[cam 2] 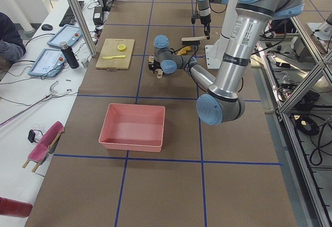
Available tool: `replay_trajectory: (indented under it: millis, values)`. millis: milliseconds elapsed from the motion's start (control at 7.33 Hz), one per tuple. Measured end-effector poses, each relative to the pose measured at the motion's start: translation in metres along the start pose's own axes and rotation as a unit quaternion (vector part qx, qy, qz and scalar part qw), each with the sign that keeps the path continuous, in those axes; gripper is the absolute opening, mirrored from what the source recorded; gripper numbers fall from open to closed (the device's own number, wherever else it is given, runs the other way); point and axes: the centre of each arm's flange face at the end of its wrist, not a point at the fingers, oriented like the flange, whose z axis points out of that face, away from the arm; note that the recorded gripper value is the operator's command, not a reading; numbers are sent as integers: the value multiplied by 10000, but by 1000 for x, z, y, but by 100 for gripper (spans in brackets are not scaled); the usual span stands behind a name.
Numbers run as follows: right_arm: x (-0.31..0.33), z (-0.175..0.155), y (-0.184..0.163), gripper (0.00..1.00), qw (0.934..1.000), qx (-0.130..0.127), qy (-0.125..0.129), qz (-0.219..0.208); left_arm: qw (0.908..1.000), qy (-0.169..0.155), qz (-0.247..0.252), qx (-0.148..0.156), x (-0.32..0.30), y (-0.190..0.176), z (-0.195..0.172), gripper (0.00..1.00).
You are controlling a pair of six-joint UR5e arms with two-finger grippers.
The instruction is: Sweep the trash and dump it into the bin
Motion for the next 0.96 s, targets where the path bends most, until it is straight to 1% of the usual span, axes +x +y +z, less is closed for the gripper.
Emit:
replay_trajectory:
  millis: [409,955]
  values:
    - [-6,1,-17,0,9999,124,-49,22,10000,-18,-18,-9,-8,-3,2,53]
    - [-27,11,-37,0,9989,231,-410,-21,10000,-61,32,38,-12,-5,1,53]
